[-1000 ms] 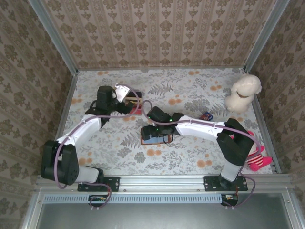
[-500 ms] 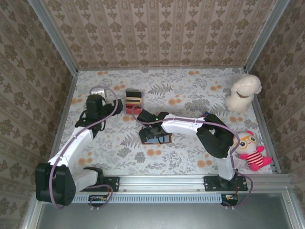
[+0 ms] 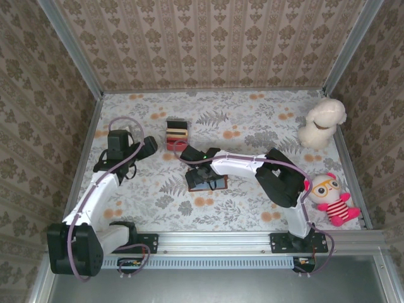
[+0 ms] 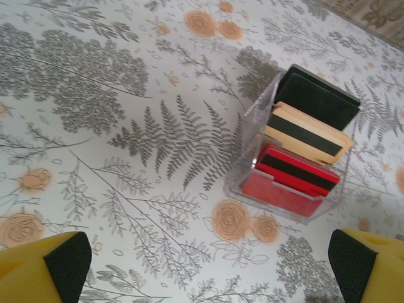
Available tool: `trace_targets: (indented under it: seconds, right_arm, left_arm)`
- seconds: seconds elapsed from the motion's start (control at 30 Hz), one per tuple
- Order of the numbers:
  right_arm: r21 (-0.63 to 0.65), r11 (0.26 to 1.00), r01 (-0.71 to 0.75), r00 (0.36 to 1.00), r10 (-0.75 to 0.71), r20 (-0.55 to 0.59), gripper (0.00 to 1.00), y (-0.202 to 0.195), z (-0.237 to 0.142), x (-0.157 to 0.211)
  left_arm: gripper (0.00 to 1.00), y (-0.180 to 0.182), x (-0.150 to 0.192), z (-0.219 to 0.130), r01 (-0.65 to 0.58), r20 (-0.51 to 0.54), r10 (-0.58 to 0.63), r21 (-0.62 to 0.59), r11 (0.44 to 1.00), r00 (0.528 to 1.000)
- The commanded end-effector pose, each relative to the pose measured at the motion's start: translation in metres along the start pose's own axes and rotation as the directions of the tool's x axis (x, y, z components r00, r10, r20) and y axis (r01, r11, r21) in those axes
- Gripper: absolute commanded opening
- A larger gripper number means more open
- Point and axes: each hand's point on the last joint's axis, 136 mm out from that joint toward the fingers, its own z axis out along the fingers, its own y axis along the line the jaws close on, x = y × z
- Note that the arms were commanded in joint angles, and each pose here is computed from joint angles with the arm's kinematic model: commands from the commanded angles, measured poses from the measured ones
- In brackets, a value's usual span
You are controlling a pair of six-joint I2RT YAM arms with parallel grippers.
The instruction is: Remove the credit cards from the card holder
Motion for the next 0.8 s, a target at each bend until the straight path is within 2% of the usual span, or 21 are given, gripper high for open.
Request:
trace_targets:
  seconds: [0.0,0.17,0.3,0.6,0.77]
  right_arm:
    - [0.020,0.999,-0.034,0.997,0.035,-0.063,0.90,-0.014,0.011,0.016]
    - [-0.017,0.998,-0.059,0.996,0.057,-0.062,0.87,-0.013,0.011,0.014]
    - [-0.048,0.995,-0.090,0.994,0.086,-0.068,0.82,-0.012,0.011,0.013]
    - [-0.114,0.983,-0.143,0.988,0.135,-0.076,0.65,-0.013,0.008,0.011]
    - [-0.117,0.980,-0.159,0.985,0.148,-0.091,0.55,-0.016,0.009,0.014]
  left_arm:
    - [1.00,-0.008,0.005,-0.006,-0.030,-0.018,0.031,0.055,0.998,0.999]
    - [1.00,-0.007,0.015,-0.005,0.003,-0.046,0.000,0.066,0.998,0.999]
    - [1.00,-0.015,0.024,-0.004,0.032,-0.082,-0.022,0.125,0.992,0.996]
    - [1.00,-0.033,0.041,-0.009,0.048,-0.135,-0.014,0.251,0.967,0.991]
    - [1.00,-0.040,0.060,-0.009,0.112,-0.184,-0.057,0.304,0.946,0.981]
